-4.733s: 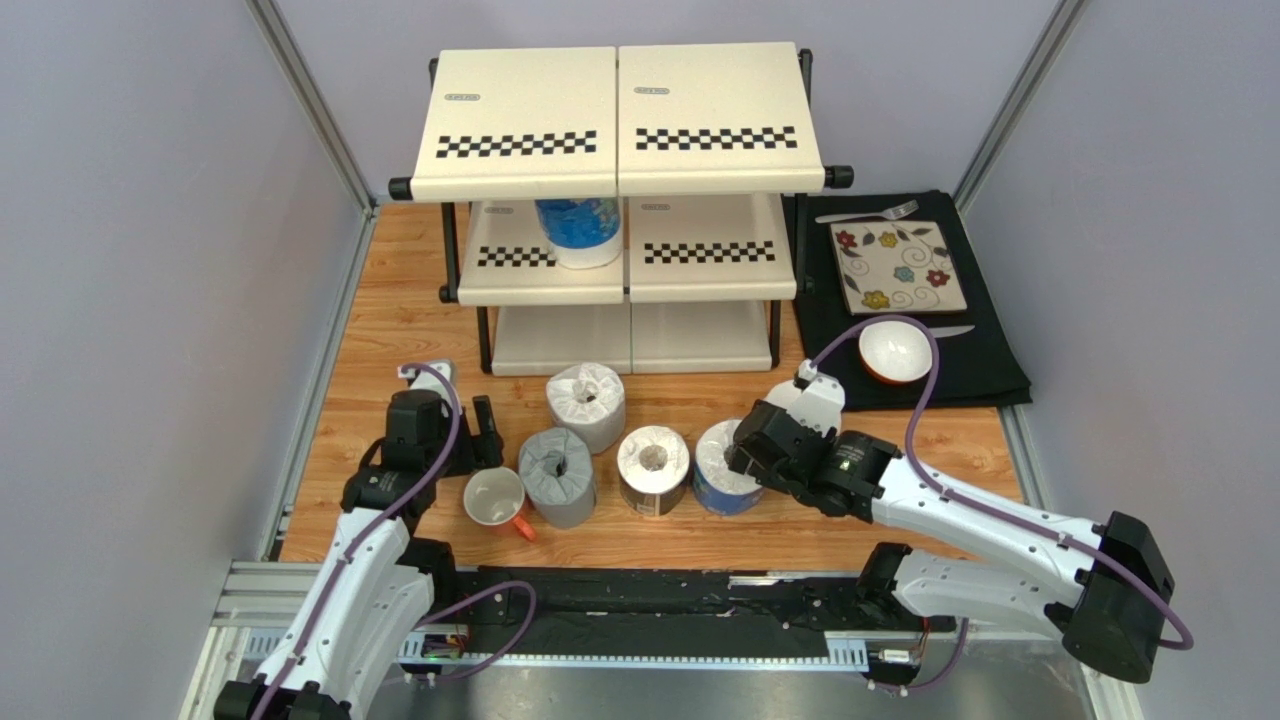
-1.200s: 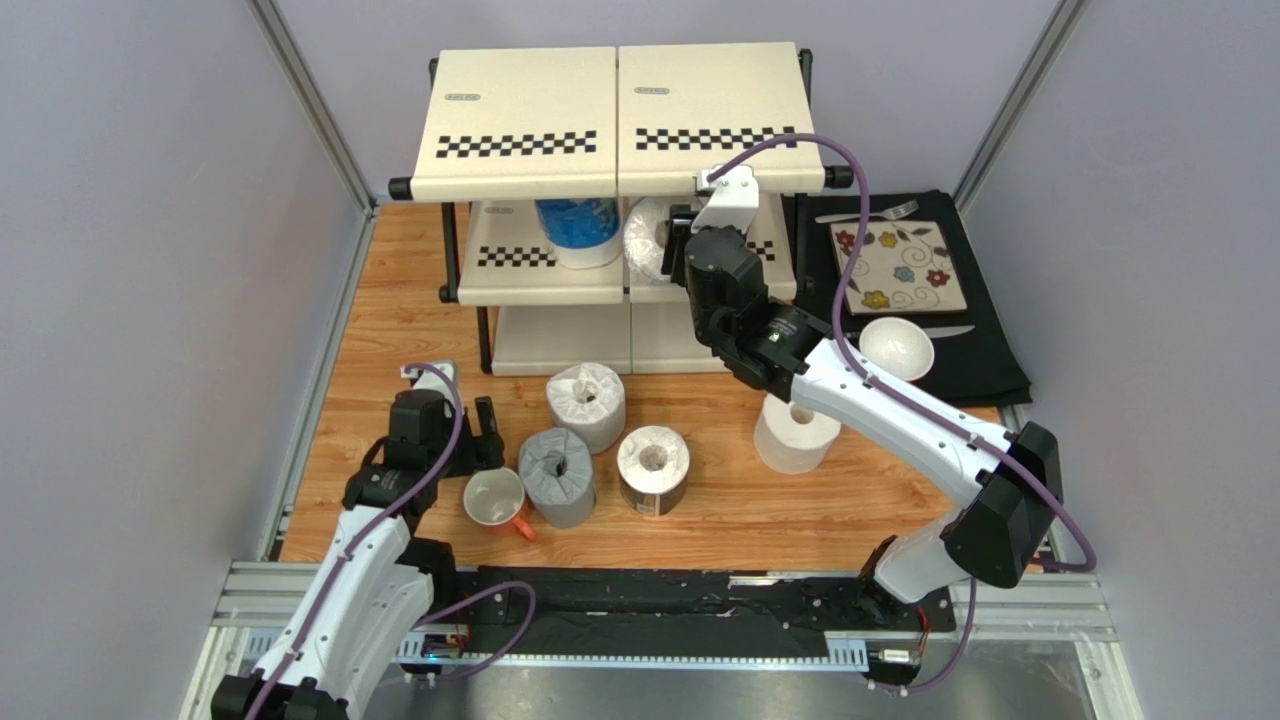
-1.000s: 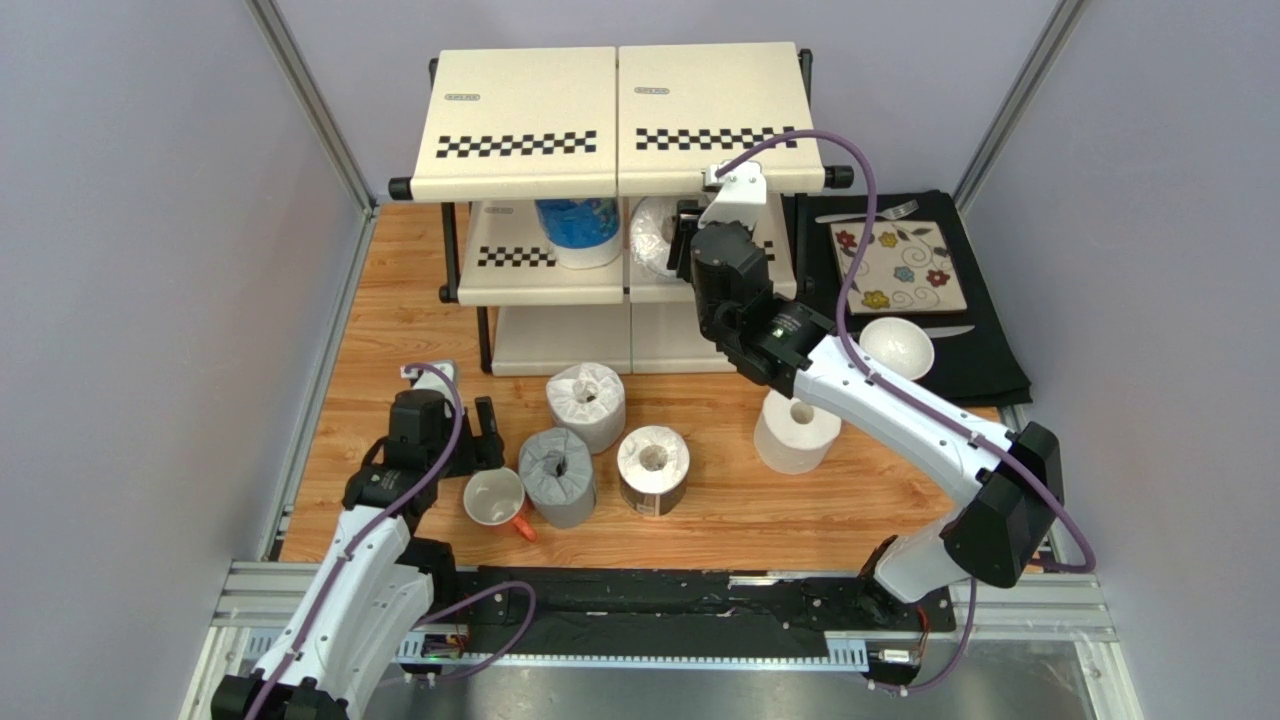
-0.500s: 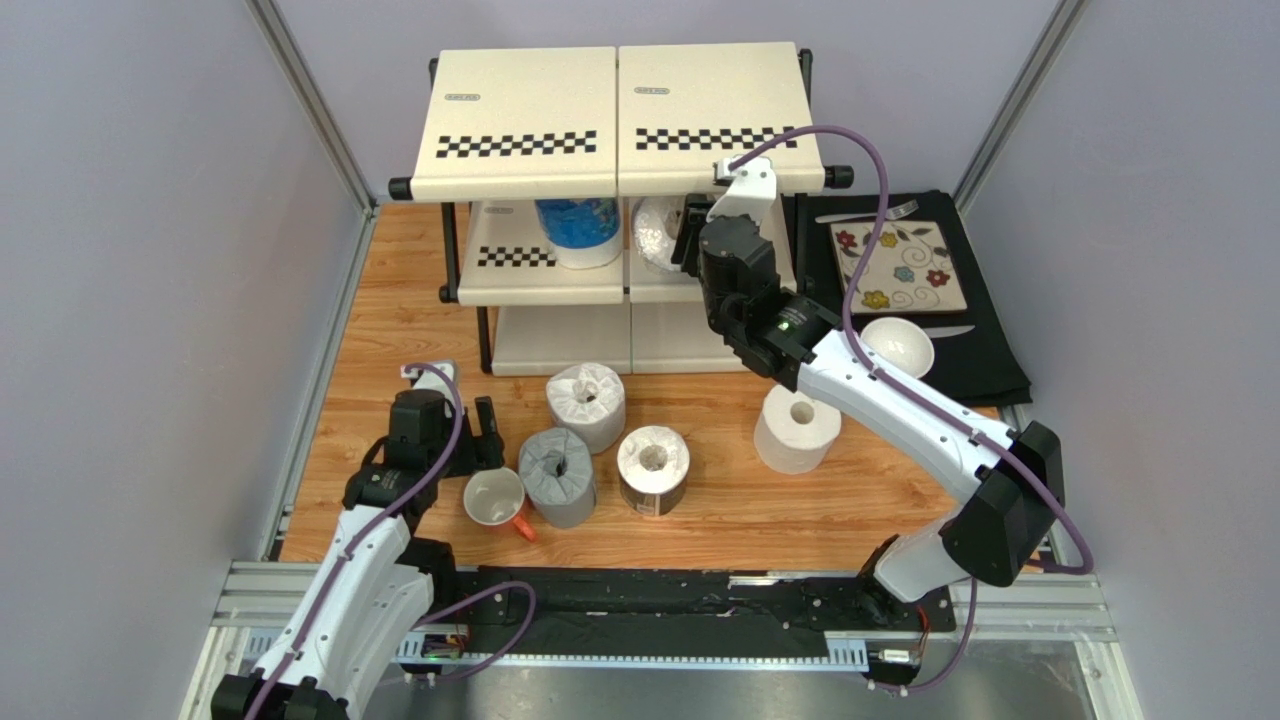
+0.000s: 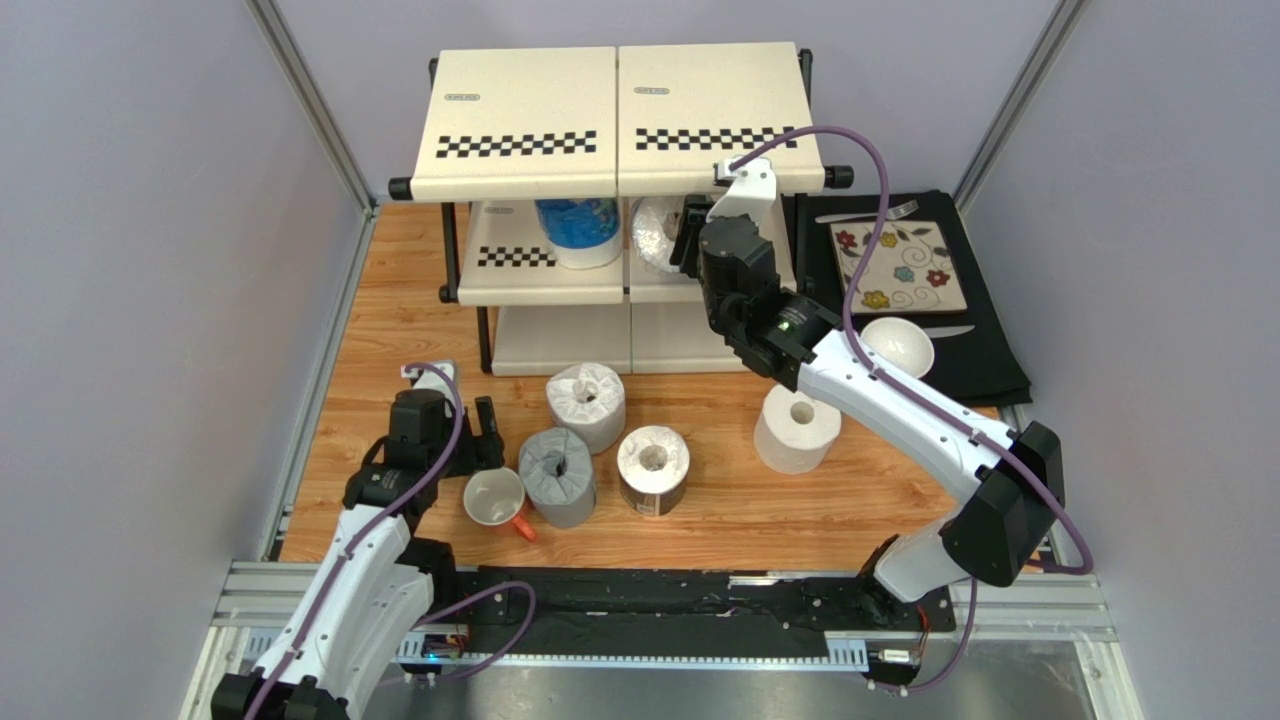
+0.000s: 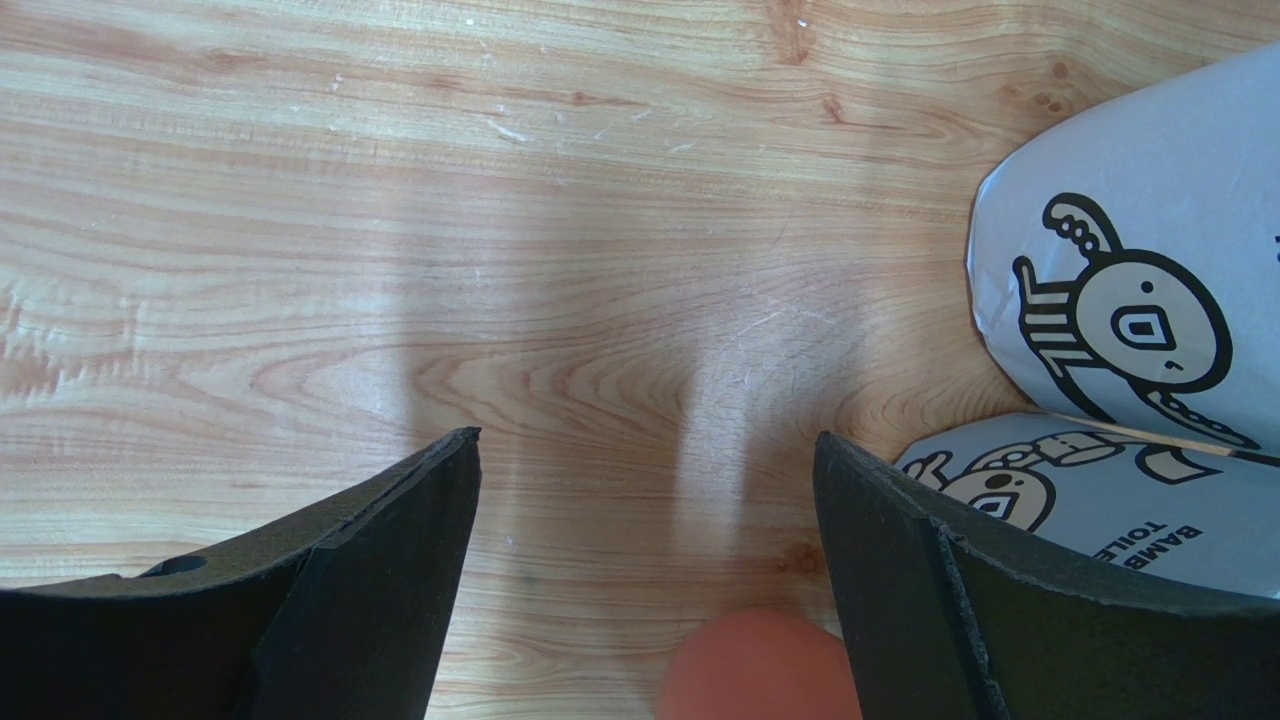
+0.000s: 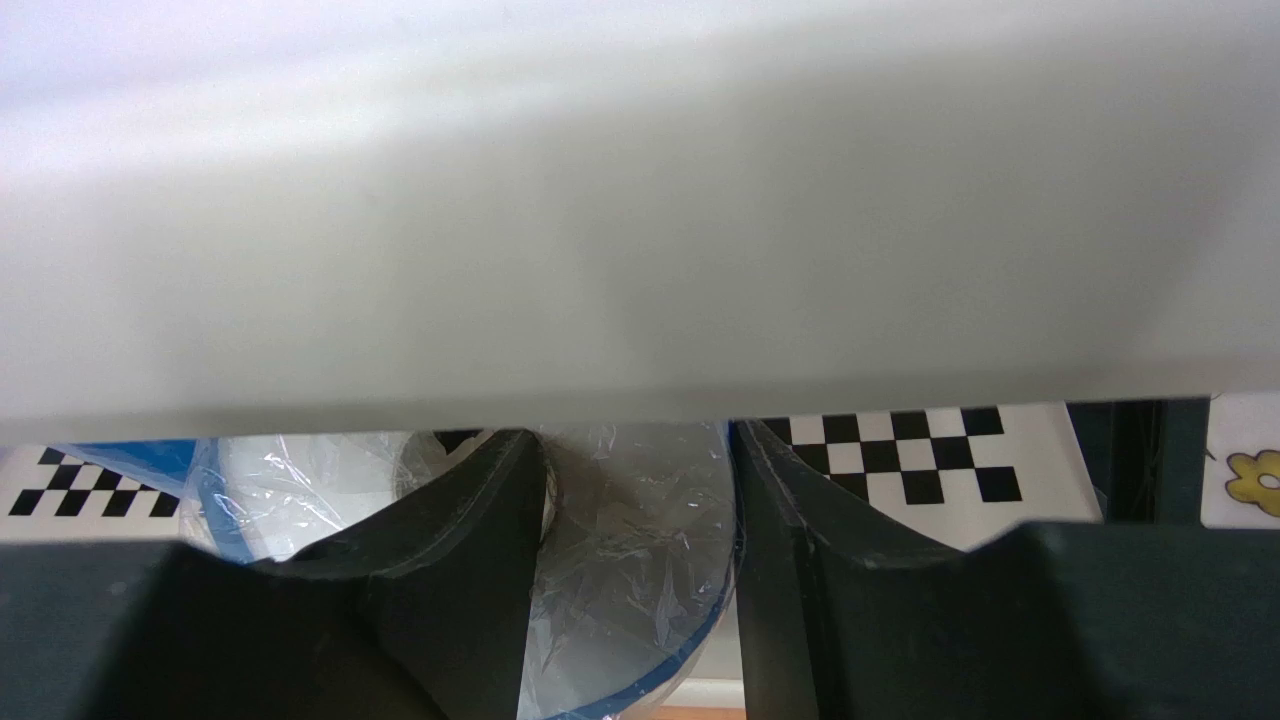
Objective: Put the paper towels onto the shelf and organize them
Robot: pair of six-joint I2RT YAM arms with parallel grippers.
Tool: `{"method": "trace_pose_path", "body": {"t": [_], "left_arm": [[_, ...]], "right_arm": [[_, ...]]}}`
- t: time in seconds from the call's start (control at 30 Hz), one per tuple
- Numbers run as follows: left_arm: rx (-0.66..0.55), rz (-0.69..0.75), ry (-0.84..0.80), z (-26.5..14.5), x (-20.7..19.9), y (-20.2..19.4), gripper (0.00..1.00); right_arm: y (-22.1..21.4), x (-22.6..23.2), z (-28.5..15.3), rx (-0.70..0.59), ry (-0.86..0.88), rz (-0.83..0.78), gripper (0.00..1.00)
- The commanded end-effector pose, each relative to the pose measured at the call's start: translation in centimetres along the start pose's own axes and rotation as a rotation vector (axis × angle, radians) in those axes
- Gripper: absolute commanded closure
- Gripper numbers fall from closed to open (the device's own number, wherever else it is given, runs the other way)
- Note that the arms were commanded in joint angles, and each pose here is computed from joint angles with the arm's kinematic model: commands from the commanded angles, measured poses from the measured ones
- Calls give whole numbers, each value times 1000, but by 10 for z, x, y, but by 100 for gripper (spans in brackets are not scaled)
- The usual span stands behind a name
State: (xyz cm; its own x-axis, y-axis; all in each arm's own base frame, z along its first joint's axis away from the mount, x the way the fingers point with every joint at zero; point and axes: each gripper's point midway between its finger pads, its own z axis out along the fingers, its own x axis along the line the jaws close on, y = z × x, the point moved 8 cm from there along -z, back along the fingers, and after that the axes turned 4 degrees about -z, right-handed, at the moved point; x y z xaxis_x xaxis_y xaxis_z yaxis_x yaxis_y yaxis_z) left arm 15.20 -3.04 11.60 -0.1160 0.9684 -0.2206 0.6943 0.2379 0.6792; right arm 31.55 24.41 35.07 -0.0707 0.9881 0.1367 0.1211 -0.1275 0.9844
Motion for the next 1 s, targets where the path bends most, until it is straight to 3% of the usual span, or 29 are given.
{"method": "trace_pose_path", "body": {"t": [0.0,0.3,0.97], "left_arm": [[7,22,-5,0,0,-1,10],[11,24,-7,0,0,-2,10],[15,24,-10,1,-1,-2,10]], "right_arm": [[28,4,-6,-73,31,95,71],[21,8,-2,-49,44,85,70],[20,12,-1,-41,71,91,45]]}}
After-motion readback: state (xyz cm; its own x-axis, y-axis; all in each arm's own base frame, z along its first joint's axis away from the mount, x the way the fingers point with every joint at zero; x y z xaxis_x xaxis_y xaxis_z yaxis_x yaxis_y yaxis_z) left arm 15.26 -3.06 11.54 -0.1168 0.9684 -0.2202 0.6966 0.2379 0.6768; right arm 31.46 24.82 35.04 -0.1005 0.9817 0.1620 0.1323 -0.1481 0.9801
